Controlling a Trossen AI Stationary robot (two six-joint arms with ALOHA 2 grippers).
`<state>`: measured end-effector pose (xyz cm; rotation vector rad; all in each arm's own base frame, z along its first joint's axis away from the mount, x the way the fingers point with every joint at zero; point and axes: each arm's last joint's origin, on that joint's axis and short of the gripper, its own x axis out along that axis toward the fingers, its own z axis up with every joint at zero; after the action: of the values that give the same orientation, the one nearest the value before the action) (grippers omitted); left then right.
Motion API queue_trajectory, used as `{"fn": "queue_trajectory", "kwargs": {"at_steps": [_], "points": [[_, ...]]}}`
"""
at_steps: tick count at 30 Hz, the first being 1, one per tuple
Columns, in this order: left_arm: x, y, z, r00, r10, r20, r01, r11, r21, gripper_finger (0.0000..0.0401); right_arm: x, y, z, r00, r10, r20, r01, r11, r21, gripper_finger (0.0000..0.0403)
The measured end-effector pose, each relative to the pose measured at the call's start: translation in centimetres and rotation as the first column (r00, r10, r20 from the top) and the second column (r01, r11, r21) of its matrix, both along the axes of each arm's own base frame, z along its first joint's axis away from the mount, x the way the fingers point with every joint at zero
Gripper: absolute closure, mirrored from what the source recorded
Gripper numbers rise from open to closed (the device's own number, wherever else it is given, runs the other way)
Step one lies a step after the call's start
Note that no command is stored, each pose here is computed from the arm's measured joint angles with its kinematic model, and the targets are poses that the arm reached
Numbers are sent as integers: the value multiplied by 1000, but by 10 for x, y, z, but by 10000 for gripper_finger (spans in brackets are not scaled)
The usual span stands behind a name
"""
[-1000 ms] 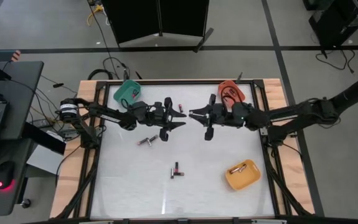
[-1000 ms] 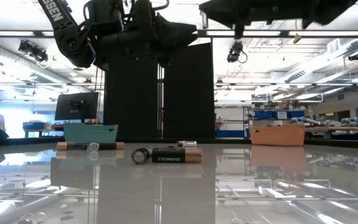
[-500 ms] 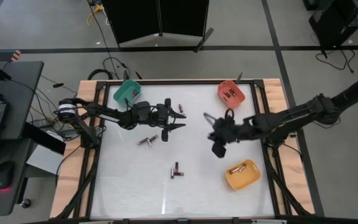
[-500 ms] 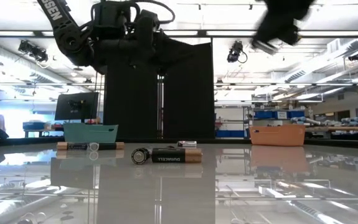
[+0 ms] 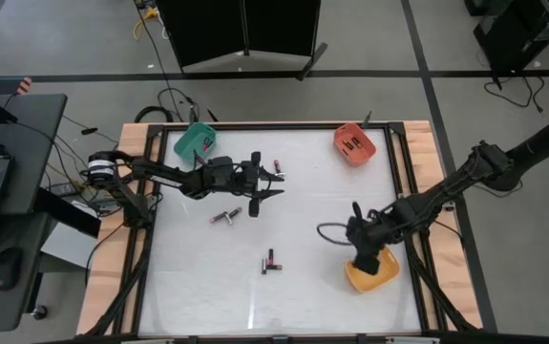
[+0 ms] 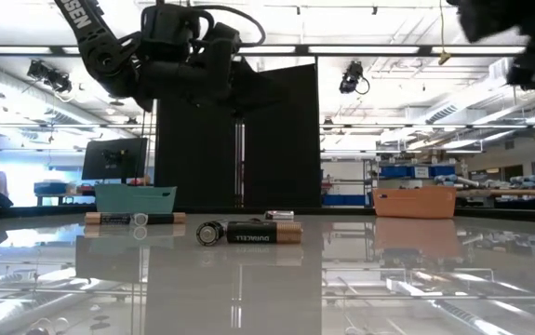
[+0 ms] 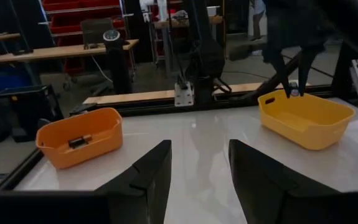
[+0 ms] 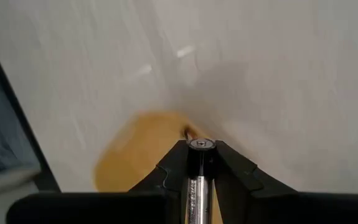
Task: Sort batteries
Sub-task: Put the silver battery into the yellow bin
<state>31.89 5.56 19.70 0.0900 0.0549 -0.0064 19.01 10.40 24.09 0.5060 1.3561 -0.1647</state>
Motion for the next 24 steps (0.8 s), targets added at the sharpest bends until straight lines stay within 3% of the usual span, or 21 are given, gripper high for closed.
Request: {"fn": "queue_trajectory", "kwargs": {"at_steps": [8,24], "points": [[0,1,-1,1000,28,-9,-28,1000,1,234,-26,11,-37,979,124,-160,-118,992,49,339],[0,1,-4,999,29,-39,-30,1000,-4,234,-44,11,-72,955,205,-215,-189,978,94,339]]}}
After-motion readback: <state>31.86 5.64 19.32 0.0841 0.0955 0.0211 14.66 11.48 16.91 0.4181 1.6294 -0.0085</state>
